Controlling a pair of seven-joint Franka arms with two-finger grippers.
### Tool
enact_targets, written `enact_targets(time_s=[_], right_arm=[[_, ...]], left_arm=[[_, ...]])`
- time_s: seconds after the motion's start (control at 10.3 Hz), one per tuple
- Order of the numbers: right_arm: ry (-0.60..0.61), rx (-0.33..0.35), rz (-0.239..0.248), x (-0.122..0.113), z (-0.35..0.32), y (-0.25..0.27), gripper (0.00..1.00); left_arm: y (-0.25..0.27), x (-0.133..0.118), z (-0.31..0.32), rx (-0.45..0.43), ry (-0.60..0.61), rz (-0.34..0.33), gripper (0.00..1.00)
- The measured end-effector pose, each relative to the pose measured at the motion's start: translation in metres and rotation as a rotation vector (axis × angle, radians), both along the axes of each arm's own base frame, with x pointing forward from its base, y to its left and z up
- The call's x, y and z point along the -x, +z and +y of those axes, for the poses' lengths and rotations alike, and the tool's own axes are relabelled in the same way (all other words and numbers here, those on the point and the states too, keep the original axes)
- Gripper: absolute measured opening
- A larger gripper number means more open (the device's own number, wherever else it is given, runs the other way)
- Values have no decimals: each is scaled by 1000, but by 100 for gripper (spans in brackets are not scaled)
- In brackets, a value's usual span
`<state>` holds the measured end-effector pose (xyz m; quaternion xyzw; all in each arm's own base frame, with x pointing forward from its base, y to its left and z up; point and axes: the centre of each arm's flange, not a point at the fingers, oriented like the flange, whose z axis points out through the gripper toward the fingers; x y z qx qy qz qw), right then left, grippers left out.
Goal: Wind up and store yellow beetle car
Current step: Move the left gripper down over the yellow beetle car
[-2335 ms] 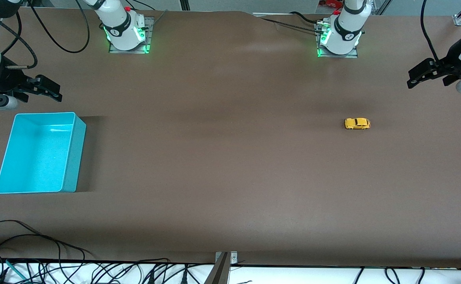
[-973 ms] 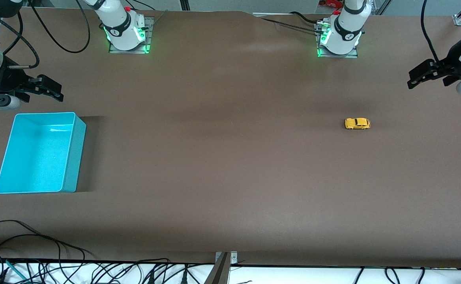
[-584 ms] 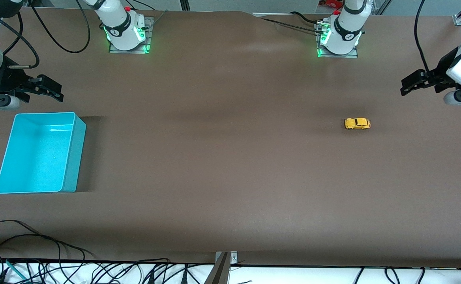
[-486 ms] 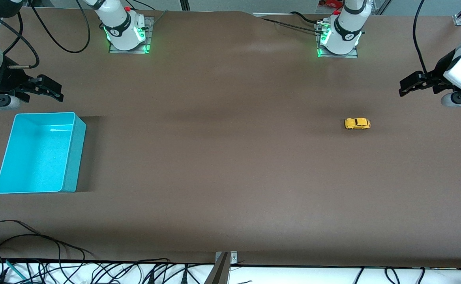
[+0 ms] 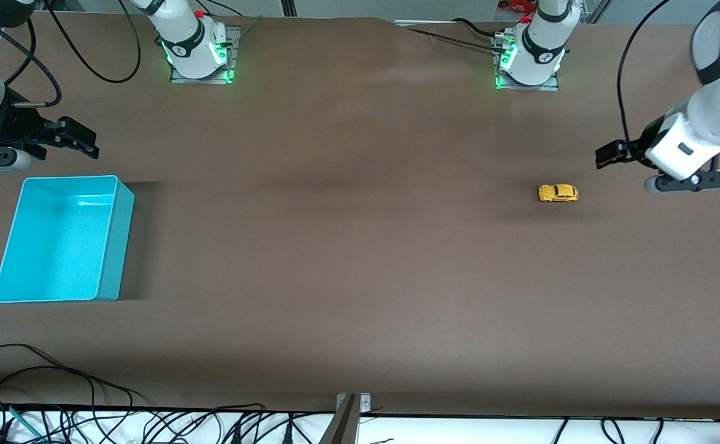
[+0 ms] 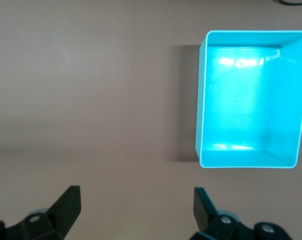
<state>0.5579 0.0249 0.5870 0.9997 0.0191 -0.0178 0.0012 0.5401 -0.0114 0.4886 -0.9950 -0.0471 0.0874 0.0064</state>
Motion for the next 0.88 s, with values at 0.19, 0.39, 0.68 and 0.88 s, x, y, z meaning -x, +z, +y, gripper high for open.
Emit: enact_targets(time_s=[0.19, 0.39, 0.68, 0.88], right_arm=[[0, 0, 0, 0, 0, 0, 100], [0, 0, 0, 0, 0, 0, 100], [0, 0, 0, 0, 0, 0, 100], [0, 0, 0, 0, 0, 0, 100]], left_arm=[[-33, 4, -1, 20, 8, -12, 100], [-58, 9, 0, 25, -20, -17, 100], [-109, 25, 20, 62, -213, -29, 100], [-138, 42, 24, 88, -321, 12, 100]])
